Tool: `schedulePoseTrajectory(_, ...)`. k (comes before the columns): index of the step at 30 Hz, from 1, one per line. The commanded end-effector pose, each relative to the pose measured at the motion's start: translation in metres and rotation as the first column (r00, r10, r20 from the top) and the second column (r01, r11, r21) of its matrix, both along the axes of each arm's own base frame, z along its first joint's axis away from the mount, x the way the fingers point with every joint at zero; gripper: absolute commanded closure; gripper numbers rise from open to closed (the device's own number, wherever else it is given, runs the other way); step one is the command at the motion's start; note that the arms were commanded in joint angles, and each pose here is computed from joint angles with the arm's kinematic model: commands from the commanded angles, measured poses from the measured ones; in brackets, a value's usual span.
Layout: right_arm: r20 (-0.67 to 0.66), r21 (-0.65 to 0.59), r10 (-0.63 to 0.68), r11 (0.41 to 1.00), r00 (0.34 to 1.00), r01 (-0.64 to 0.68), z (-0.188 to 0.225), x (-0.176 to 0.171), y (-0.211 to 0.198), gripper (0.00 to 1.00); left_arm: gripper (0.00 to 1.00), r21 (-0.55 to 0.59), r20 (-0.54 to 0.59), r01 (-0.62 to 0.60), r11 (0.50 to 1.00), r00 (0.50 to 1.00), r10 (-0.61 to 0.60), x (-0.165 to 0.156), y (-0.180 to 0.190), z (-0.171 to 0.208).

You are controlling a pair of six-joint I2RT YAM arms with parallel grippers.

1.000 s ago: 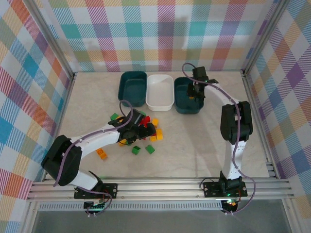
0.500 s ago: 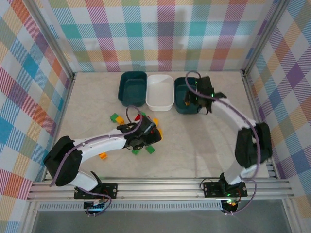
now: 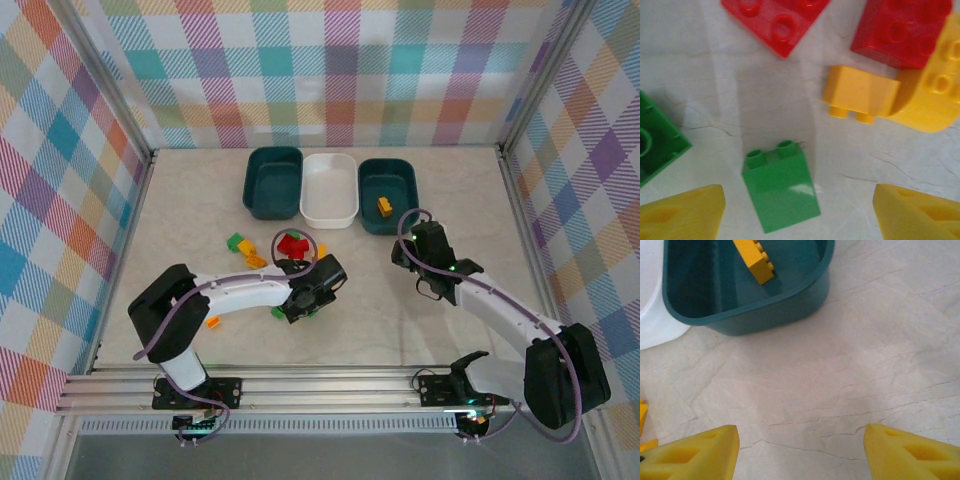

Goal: Sort the legos into containers by color

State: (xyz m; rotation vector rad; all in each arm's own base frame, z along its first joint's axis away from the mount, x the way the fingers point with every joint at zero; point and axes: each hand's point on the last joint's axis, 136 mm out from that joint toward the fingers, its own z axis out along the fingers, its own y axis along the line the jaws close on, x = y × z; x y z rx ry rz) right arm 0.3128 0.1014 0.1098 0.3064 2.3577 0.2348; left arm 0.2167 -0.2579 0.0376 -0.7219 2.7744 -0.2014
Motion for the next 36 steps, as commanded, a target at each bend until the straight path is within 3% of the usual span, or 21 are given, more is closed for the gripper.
schedulePoseTrajectory(1, 0.050, 0.028, -0.042, 0.999, 0.998, 0.040, 0.008, 0.013, 0.002, 0.33, 0.24, 0.074, 0.009, -0.081, 0.994, 0.997, 0.081, -0.001, 0.011, 0.001)
schedulePoseTrajectory(10, 0.048, 0.047, -0.045, 0.998, 0.998, 0.042, 0.007, 0.011, 0.003, 0.33, 0.40, 0.122, -0.001, -0.077, 0.990, 0.997, 0.078, 0.004, 0.006, -0.025)
schedulePoseTrajectory(22, 0.066, 0.041, -0.055, 0.998, 0.996, 0.052, 0.011, 0.010, -0.001, 0.33, 0.73, 0.114, 0.054, -0.027, 0.993, 0.998, 0.021, 0.019, -0.005, -0.020)
schedulePoseTrajectory(25, 0.068, 0.040, -0.058, 0.998, 0.996, 0.055, 0.010, 0.010, -0.001, 0.33, 0.76, 0.101, 0.086, 0.010, 0.995, 0.996, -0.019, 0.026, -0.012, -0.001)
schedulePoseTrajectory(31, 0.030, 0.045, -0.051, 0.998, 0.998, 0.049, 0.000, 0.012, 0.004, 0.34, 0.77, 0.114, 0.245, 0.142, 0.983, 0.955, -0.166, 0.079, -0.030, 0.087)
schedulePoseTrajectory(36, 0.004, 0.079, -0.029, 0.996, 1.000, 0.029, -0.007, 0.014, 0.013, 0.33, 0.77, 0.134, 0.291, 0.221, 0.966, 0.923, -0.251, 0.159, -0.038, 0.128)
